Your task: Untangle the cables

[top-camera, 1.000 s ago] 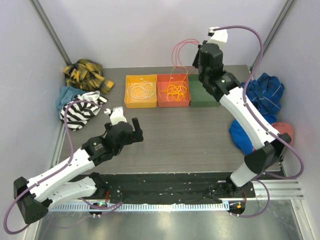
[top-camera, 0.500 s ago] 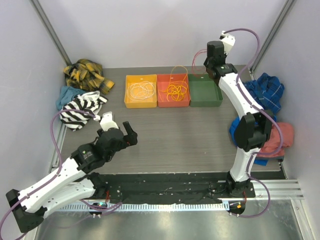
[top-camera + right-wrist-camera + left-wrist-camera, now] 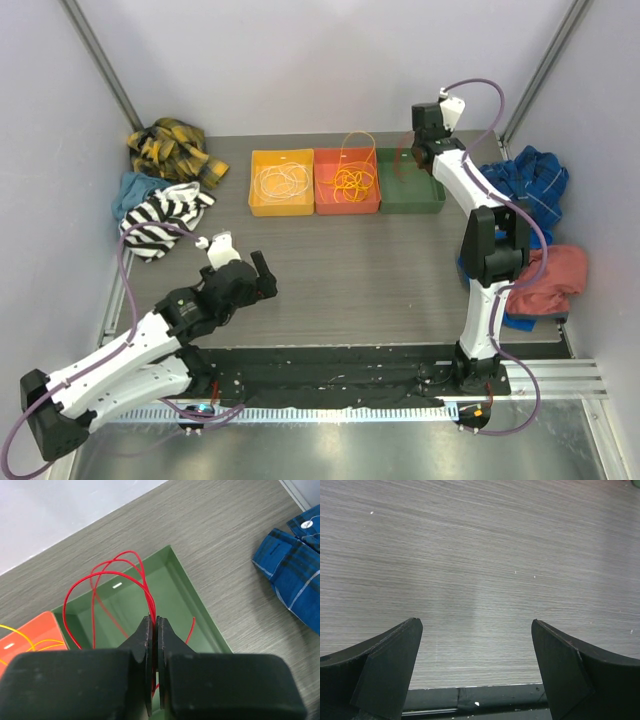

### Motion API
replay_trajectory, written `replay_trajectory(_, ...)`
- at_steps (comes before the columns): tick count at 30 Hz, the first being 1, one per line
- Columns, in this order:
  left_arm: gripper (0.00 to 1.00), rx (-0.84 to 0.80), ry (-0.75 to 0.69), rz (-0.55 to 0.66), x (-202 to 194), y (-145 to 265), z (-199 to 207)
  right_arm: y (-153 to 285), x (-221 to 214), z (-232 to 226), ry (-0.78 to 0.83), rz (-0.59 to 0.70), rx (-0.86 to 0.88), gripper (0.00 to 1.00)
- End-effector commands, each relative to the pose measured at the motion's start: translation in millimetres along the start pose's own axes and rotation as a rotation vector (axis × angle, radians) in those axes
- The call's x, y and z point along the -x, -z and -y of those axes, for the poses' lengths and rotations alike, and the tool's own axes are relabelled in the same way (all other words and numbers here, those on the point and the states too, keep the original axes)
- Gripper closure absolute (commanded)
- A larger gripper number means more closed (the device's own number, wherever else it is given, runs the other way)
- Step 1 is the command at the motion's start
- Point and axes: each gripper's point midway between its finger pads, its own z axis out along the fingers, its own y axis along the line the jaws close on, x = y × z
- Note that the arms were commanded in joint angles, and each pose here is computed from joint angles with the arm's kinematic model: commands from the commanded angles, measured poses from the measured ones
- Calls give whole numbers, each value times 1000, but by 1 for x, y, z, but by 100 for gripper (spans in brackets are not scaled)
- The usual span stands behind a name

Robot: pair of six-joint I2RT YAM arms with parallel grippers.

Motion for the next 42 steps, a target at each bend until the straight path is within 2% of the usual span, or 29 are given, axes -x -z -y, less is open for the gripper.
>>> replay_trajectory(1,4,-3,28,6,1,-5,7,0,11,2,-35,60,-20,99)
replay_trajectory(3,4,-1,23,-3,0,-8,8,-1,3,3,-17,45,-13,99)
replay_trajectory(4,4,-2,21,-7,-1,-8,9,-1,-1,1,-8,29,7,95)
replay_trajectory(5,6,-10,23,-6,0,-8,11,-1,-2,0,0,21,12,72)
replay_trajectory(7,7,-14,20,-11,-1,-8,12,2,-4,0,5,13,20,49)
replay_trajectory(8,7,-17,21,-11,-1,-8,12,3,-4,1,3,13,20,33)
replay_trajectory(11,6,-27,24,-7,1,-6,14,8,3,3,-20,31,13,25)
replay_trajectory(15,6,-25,25,-1,3,-3,12,38,26,6,-83,90,38,22)
replay_trajectory(16,6,-22,28,8,5,-1,10,64,53,2,-124,161,83,23)
replay_trajectory(18,4,-14,26,19,9,0,9,94,44,-7,-107,185,127,22)
replay_trajectory(19,3,-7,24,27,11,1,7,122,63,-8,-121,238,166,22)
replay_trajectory(24,1,-25,-23,22,16,4,14,178,25,-18,-44,214,270,22)
replay_trajectory(28,0,-40,-65,31,23,6,19,217,-31,-28,4,111,478,28)
replay_trajectory(29,0,-38,-75,32,23,6,19,221,-63,-25,33,64,504,28)
replay_trajectory(31,0,-30,-105,31,25,6,19,241,-74,-19,7,56,557,29)
replay_trajectory(32,0,-21,-115,32,29,8,20,245,-101,-16,41,15,581,29)
replay_trajectory(33,0,-12,-125,26,29,7,22,255,-101,-12,21,23,601,29)
replay_trajectory(40,0,-72,-116,14,35,6,45,276,-175,-14,237,-34,608,28)
replay_trajectory(42,0,-88,-102,18,36,6,50,278,-176,-15,266,-1,573,26)
